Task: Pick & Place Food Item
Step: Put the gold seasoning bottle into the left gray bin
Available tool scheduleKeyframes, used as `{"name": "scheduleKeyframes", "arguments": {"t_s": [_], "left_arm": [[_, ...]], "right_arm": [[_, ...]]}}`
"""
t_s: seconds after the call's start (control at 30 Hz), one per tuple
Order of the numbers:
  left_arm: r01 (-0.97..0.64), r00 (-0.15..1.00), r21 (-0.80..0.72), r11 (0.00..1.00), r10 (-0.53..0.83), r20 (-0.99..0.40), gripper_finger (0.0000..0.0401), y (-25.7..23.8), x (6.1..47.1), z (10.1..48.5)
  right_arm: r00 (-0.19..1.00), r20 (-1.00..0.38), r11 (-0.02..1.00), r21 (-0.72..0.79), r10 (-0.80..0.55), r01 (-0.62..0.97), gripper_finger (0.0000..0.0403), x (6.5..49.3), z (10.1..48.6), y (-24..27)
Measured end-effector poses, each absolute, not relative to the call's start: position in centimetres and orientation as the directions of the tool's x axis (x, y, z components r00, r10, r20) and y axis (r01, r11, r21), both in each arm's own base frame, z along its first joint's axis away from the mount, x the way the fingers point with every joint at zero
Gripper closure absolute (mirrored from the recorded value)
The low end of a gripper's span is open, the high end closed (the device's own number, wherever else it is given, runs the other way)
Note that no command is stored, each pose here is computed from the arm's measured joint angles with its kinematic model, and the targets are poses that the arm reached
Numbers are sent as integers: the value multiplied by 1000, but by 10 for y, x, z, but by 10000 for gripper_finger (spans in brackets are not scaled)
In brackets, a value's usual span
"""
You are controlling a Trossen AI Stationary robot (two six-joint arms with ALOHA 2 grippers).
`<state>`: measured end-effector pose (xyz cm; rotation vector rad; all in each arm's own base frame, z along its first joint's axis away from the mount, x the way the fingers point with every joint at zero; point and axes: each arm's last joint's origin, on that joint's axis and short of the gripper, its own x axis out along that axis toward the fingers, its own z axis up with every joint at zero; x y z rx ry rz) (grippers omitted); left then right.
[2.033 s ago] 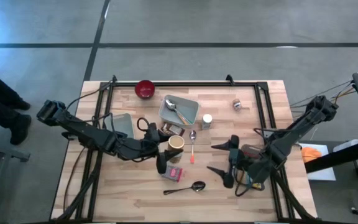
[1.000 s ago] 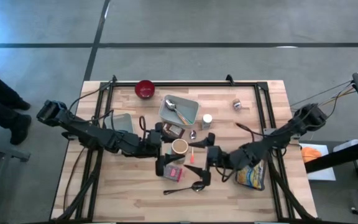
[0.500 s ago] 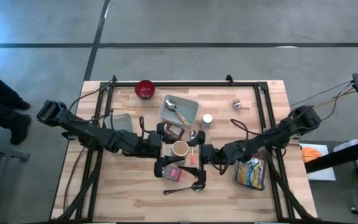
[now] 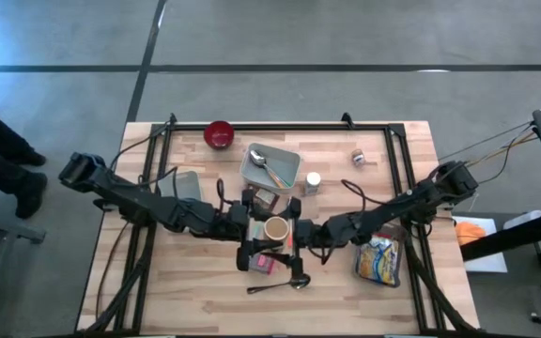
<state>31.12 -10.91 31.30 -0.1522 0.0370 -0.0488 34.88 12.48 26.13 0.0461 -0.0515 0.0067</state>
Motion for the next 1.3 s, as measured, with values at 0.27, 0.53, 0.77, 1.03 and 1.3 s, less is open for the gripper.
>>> {"name": "scheduleKeyframes", "arguments": {"t_s": [0.27, 0.53, 0.77, 1.03, 1.3], "left_arm": [[48, 998, -151, 987, -52, -21, 137, -108, 311, 315], [49, 998, -168, 985, -53, -19, 118, -108, 312, 316], [19, 994, -338, 941, -54, -95, 13, -107, 309, 324], [-114, 930, -354, 928, -25, -366, 37, -105, 309, 328], [-145, 855, -248, 958, -5, -518, 38, -106, 306, 324]], "right_arm": [[999, 43, 997, 74, 7, -10, 117, 349, 260, 125], [1000, 21, 995, 98, 10, -12, 130, 347, 260, 125], [988, -154, 997, -76, 4, -15, 134, 344, 244, 123], [952, -307, 991, -127, -7, -34, 135, 341, 238, 121], [923, -382, 999, -46, -40, 25, 135, 347, 249, 117]]}}
